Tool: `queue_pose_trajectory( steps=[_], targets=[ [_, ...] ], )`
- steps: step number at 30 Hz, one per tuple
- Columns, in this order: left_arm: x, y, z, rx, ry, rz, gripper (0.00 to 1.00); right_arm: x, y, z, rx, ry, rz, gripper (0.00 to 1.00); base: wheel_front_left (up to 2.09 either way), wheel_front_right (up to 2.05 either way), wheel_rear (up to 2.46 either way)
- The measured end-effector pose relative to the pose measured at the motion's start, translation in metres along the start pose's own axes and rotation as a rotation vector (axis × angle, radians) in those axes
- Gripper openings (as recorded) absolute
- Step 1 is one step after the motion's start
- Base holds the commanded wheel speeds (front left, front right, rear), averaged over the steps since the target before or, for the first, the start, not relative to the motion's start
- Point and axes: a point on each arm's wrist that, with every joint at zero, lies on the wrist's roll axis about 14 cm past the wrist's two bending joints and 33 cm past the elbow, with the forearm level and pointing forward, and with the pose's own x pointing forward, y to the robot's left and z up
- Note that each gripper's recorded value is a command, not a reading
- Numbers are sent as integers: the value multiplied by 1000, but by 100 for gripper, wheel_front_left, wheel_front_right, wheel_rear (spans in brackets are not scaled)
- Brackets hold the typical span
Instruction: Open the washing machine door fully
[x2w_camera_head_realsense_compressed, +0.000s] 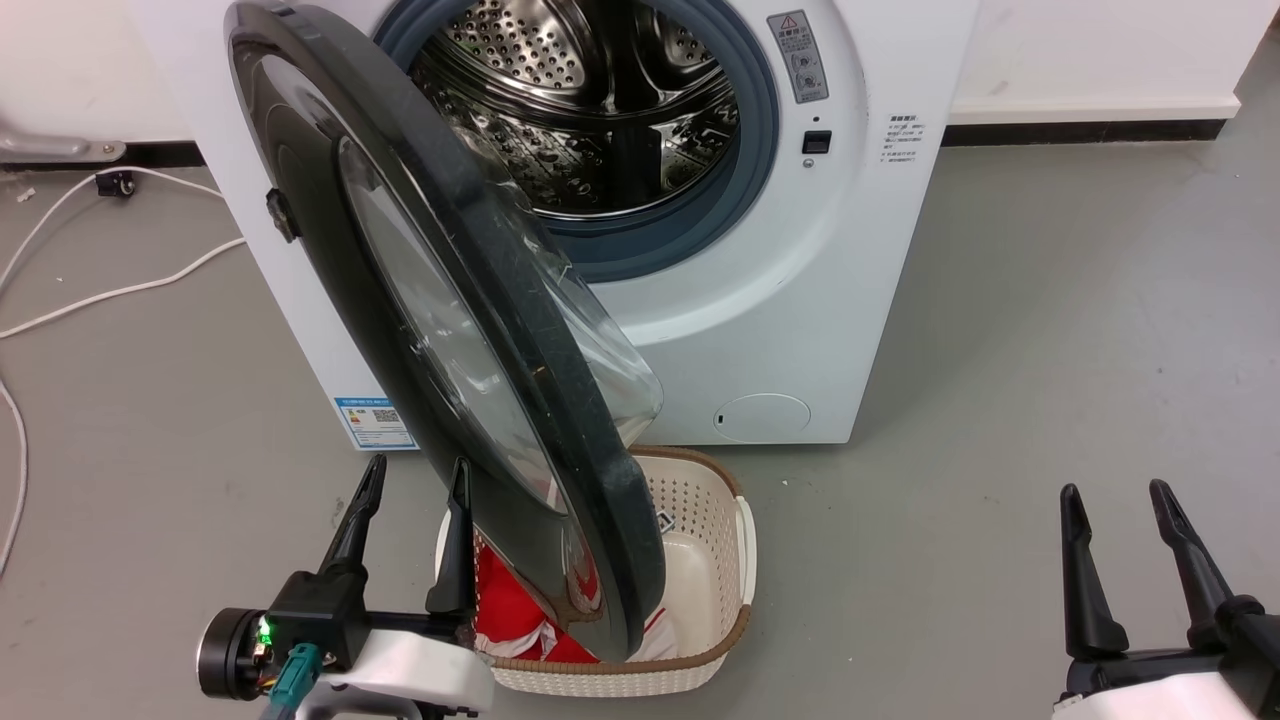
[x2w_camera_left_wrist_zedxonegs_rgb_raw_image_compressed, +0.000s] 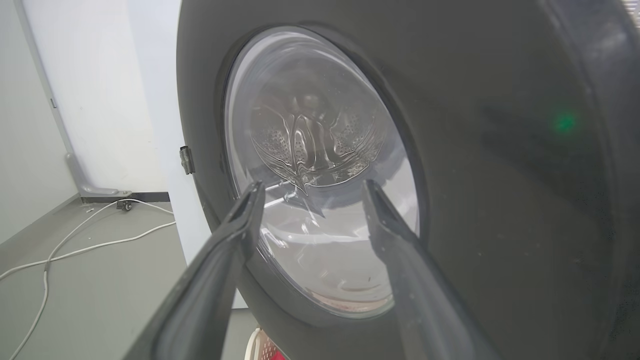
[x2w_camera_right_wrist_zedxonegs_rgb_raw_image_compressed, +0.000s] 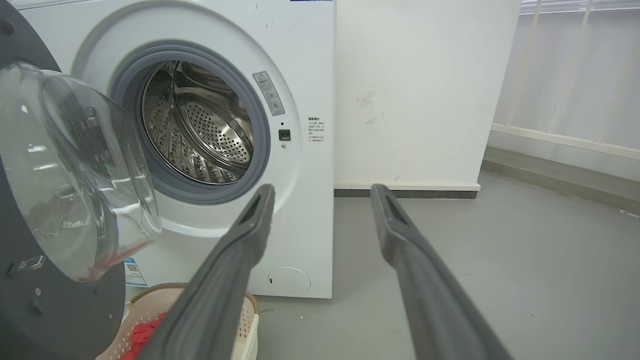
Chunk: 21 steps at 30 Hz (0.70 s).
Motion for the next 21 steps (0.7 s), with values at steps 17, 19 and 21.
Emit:
queue_pose_trajectory(
  steps=[17, 19, 21],
  targets=[
    [0, -1, -2, -1, 6, -6, 0, -2, -2, 0, 27, -6, -11, 100, 0, 0, 0],
    [1, -1, -1, -1, 2, -4, 0, -2, -2, 0, 29, -4, -10, 100, 0, 0, 0],
    [4, 0, 7, -10, -24, -4, 0, -2, -1, -1, 30, -2, -9, 100, 0, 0, 0]
  ],
)
